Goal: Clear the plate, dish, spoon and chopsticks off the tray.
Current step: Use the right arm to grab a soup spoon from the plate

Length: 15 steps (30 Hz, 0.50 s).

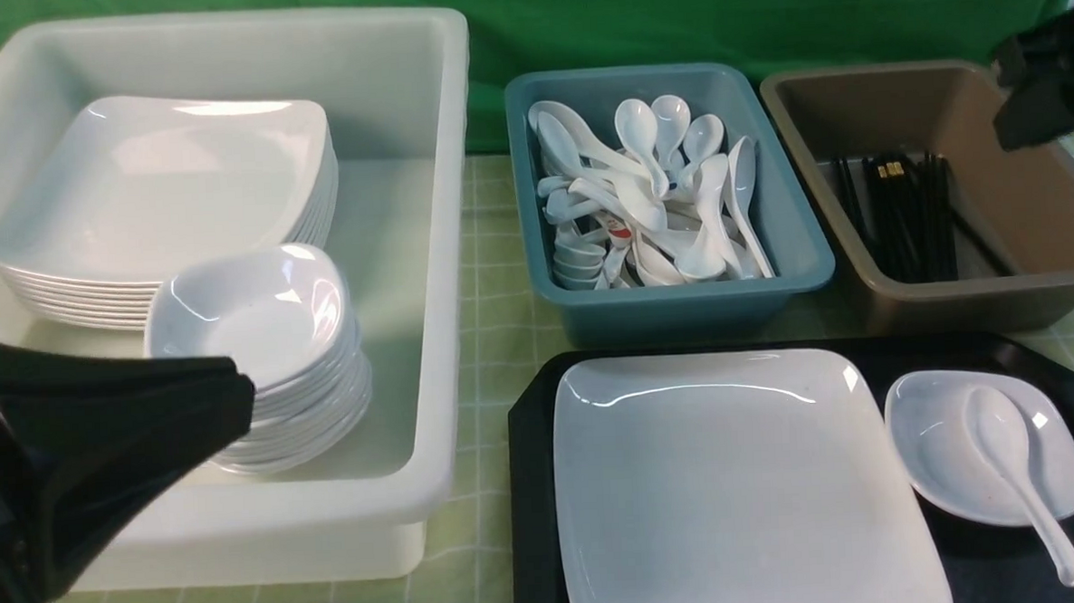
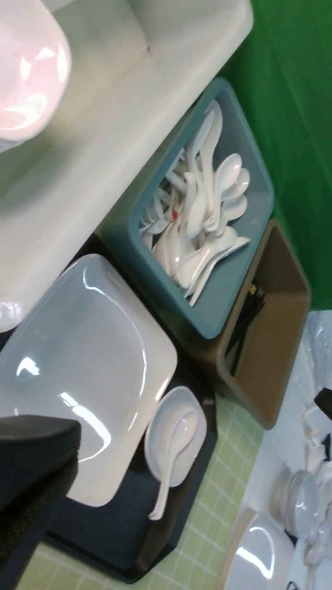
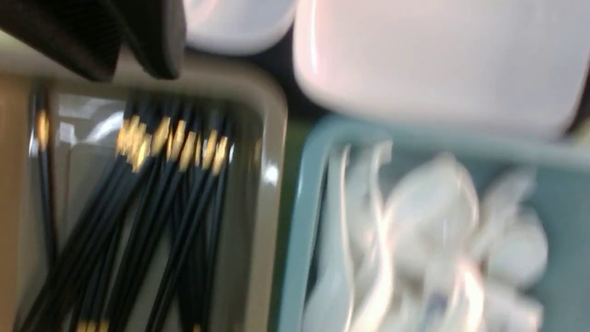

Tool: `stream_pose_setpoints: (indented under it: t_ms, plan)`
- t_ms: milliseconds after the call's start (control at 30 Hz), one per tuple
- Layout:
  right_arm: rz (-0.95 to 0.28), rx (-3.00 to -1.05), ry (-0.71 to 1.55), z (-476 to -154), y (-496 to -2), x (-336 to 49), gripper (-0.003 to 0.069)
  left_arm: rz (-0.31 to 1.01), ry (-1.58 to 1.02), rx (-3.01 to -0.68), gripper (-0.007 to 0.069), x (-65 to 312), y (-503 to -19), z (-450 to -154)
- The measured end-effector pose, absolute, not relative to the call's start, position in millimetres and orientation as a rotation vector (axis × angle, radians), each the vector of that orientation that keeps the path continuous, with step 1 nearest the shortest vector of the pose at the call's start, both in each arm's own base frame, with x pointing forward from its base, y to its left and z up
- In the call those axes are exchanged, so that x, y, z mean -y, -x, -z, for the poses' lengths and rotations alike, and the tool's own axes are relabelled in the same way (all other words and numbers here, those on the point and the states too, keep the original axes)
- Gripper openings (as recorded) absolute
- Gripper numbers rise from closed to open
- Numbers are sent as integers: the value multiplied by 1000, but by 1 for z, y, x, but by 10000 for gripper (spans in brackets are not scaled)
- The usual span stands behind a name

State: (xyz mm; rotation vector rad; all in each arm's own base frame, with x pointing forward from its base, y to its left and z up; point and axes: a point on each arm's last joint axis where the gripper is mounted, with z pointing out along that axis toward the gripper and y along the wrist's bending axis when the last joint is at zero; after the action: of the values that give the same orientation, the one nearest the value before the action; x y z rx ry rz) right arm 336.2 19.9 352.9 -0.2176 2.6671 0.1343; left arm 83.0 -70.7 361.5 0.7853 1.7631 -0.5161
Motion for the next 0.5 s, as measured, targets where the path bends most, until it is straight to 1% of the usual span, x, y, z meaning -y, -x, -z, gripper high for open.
stream_pose_setpoints:
  t_ms: [67, 133, 200, 233, 300, 333, 400, 467, 500]
  plan:
    - [-87, -2744, 192, -336, -307, -21, 211, 506, -811, -1763, 20, 71, -82, -361]
    - [-74, -2793, 166, -323, -292, -20, 235, 501, -821, -1759, 20, 71, -82, -360]
    - [-47, -2906, 110, -288, -267, -17, 300, 494, -829, -1754, 20, 71, -82, -360]
    - [-46, -2930, 99, -281, -264, -16, 310, 494, -828, -1756, 20, 71, -83, -359]
    - [-42, -2967, 77, -262, -258, -16, 356, 493, -824, -1759, 20, 71, -84, -357]
    - [-42, -2986, 61, -247, -256, -16, 377, 493, -823, -1764, 20, 71, -84, -354]
    - [-42, -2987, 44, -239, -257, -16, 386, 493, -823, -1766, 20, 71, -84, -354]
    - [-43, -2981, 22, -225, -264, -16, 398, 498, -821, -1769, 20, 71, -84, -353]
    - [-43, -2981, 22, -225, -265, -16, 398, 498, -821, -1769, 20, 71, -84, -353]
